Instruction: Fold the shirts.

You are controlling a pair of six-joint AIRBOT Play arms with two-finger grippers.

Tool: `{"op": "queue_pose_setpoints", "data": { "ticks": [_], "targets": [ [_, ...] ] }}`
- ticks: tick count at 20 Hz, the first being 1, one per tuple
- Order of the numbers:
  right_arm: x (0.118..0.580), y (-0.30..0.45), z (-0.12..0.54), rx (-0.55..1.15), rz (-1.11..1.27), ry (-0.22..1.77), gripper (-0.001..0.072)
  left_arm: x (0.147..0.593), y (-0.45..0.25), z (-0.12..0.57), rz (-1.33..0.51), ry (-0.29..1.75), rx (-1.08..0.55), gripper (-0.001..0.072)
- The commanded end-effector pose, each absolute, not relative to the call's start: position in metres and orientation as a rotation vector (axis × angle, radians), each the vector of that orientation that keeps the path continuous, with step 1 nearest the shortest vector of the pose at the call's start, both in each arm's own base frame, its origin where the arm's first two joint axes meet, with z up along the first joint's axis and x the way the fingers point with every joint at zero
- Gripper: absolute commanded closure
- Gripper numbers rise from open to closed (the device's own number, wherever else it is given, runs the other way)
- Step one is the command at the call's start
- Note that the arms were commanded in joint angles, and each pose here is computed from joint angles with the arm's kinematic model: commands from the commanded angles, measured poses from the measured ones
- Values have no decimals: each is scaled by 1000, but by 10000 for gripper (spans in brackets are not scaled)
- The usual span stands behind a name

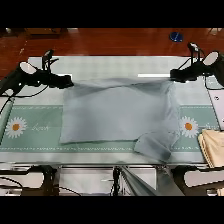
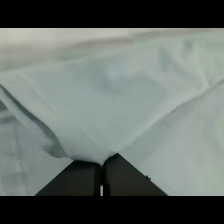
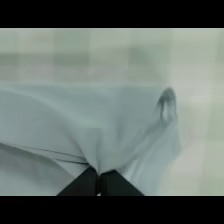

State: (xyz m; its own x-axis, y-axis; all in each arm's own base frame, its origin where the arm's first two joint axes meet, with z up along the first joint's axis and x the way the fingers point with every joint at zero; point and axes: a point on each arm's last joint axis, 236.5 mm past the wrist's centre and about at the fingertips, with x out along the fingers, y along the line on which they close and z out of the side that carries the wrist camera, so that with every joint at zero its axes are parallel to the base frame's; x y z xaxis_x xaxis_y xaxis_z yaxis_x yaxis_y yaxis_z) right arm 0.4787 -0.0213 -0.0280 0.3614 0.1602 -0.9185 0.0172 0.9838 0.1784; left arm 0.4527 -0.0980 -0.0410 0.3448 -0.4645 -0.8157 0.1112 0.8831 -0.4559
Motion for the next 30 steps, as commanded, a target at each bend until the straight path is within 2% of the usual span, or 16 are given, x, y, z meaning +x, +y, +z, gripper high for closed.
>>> {"op": "queue_pose_setpoints", "data": {
  "ticks": [1, 5, 11, 14, 19, 22, 23, 24, 25, 27, 29, 30],
  "targets": [
    [419, -56, -28, 76, -20, 1424, 693, 392, -97, -50, -435, 1430, -395, 690],
    [412, -65, -35, 88, -40, 1452, 693, 384, -66, -57, -365, 1474, -392, 690],
    [410, -51, -76, 160, -7, 1534, 693, 424, -46, -57, -274, 1314, -390, 689],
    [410, -38, -89, 219, 23, 1559, 692, 431, -47, -57, -268, 1291, -408, 689],
    [402, -36, -91, 222, 39, 1596, 691, 429, -48, -60, -269, 1301, -415, 685],
    [390, -34, -87, 200, 77, 1637, 687, 412, -53, -61, -320, 1367, -404, 575],
    [387, -33, -82, 180, 102, 1644, 665, 404, -54, -60, -350, 1394, -387, 558],
    [382, -32, -74, 162, 127, 1652, 576, 395, -52, -58, -365, 1422, -382, 486],
    [380, -32, -62, 165, 140, 1637, 490, 389, -45, -55, -366, 1447, -376, 476],
    [377, -40, -27, 149, 139, 1567, 456, 380, -21, -37, -343, 1466, -352, 468],
    [363, -62, 15, 100, 101, 1501, 350, 368, 14, -12, -277, 1451, -335, 440],
    [353, -81, 33, 82, 42, 1478, 331, 355, 32, -3, -236, 1458, -335, 435]
  ]
}}
